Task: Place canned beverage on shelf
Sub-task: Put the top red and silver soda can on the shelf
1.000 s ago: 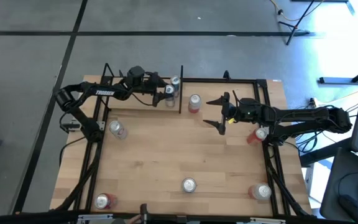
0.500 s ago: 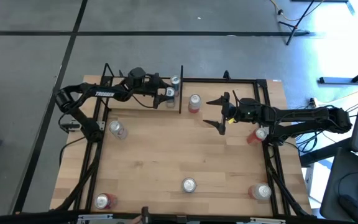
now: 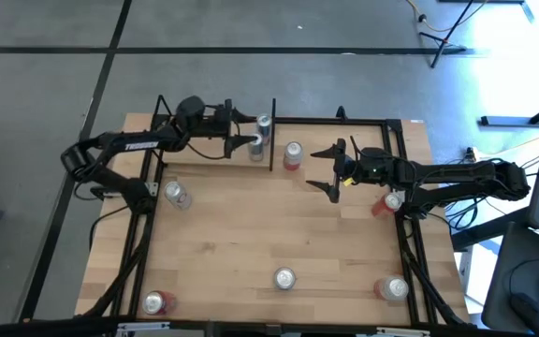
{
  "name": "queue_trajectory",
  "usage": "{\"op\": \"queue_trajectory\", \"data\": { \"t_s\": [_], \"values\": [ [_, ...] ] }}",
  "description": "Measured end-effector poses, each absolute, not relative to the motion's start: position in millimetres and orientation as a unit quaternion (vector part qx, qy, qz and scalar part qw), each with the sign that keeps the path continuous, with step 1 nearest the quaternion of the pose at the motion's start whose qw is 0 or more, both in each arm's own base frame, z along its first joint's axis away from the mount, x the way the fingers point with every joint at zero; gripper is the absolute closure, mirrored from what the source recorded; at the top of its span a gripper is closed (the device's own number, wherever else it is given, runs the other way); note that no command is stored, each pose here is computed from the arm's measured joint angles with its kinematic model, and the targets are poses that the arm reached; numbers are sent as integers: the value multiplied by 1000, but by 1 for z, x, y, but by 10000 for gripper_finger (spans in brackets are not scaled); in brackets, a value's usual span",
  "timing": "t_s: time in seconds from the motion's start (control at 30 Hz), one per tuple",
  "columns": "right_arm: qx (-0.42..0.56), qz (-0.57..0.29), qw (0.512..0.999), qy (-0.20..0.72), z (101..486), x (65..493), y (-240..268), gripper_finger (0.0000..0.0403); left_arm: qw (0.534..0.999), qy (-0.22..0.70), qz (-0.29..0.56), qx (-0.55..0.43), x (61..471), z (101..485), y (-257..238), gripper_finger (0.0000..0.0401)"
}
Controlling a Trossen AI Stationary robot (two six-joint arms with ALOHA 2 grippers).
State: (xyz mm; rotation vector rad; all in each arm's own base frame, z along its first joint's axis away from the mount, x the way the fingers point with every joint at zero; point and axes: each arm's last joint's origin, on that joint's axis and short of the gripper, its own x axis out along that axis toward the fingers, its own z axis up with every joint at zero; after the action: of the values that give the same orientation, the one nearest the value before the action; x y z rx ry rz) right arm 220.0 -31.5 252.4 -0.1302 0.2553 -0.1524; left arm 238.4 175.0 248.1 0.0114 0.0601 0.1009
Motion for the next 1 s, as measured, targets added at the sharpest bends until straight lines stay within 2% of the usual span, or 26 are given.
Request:
{"op": "queue_trajectory", "data": {
  "t_s": [0.13, 0.33, 0.47, 0.7, 1.0],
  "values": [
    [-62, -76, 987, 127, 252, 220, -32, 17, 999, 15, 20, -21, 241, 259, 159, 124],
    [-59, -77, 988, 122, 253, 220, -32, 17, 995, 23, -74, -63, 256, 265, 116, 124],
    [-40, -79, 989, 122, 253, 220, -32, 17, 993, 45, -86, -70, 261, 272, 78, 124],
    [-35, -80, 989, 122, 253, 220, -32, 17, 984, 134, -1, -118, 237, 282, 27, 124],
    [-35, -80, 989, 120, 253, 220, -32, 17, 913, 310, 160, -210, 180, 299, 4, 124]
  ]
}}
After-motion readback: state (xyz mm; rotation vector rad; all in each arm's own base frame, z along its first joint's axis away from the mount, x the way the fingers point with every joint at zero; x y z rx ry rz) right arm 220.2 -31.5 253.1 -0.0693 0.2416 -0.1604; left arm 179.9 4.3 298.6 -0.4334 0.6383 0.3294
